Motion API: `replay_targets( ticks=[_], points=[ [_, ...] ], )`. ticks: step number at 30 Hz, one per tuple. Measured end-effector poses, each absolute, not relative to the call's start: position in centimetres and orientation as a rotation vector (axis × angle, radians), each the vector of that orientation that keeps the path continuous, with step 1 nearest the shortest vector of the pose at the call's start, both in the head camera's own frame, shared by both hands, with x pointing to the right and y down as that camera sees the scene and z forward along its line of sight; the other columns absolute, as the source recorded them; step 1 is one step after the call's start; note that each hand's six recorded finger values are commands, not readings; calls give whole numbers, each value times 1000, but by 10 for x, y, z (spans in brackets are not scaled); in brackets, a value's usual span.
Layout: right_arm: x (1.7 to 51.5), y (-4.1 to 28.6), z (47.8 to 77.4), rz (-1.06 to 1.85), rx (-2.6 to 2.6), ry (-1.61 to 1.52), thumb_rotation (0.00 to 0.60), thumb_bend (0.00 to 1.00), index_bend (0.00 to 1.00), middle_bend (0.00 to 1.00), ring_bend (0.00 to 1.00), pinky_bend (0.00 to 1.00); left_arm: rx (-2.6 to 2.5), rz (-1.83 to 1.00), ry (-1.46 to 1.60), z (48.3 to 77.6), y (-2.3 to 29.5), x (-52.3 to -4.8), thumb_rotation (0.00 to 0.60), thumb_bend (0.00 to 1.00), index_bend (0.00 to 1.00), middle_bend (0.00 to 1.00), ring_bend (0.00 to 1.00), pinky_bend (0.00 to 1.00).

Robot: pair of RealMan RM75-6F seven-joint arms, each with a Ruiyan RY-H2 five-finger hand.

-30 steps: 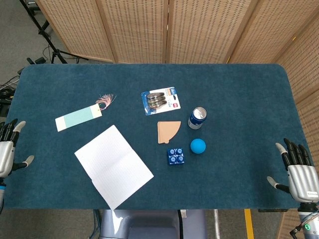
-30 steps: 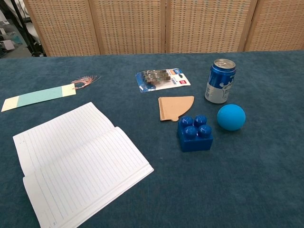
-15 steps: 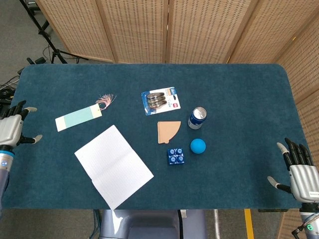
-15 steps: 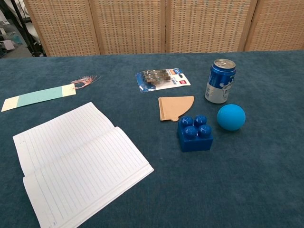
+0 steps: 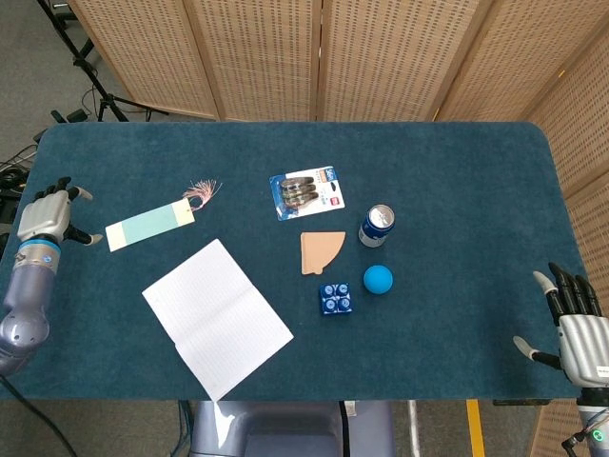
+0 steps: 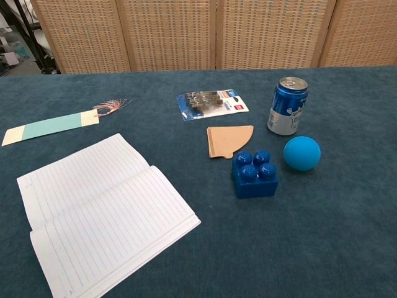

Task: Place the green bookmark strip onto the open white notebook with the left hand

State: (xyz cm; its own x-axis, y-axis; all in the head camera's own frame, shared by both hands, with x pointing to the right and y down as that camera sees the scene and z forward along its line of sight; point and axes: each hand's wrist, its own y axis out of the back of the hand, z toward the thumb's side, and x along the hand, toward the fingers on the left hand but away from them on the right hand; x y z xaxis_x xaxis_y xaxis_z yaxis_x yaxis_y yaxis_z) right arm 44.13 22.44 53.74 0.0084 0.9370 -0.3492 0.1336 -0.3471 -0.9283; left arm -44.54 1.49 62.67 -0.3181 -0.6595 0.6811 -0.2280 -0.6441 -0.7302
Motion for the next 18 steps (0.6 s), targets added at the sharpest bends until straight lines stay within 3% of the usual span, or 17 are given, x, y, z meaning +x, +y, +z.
replay_targets(
  ticks=[18],
  points=[
    [448, 223, 536, 1399, -1610, -1181, 600, 189, 73, 0, 0, 2, -1528, -2160, 1016, 676, 12, -408, 600, 174, 351, 0, 0, 0]
  ],
)
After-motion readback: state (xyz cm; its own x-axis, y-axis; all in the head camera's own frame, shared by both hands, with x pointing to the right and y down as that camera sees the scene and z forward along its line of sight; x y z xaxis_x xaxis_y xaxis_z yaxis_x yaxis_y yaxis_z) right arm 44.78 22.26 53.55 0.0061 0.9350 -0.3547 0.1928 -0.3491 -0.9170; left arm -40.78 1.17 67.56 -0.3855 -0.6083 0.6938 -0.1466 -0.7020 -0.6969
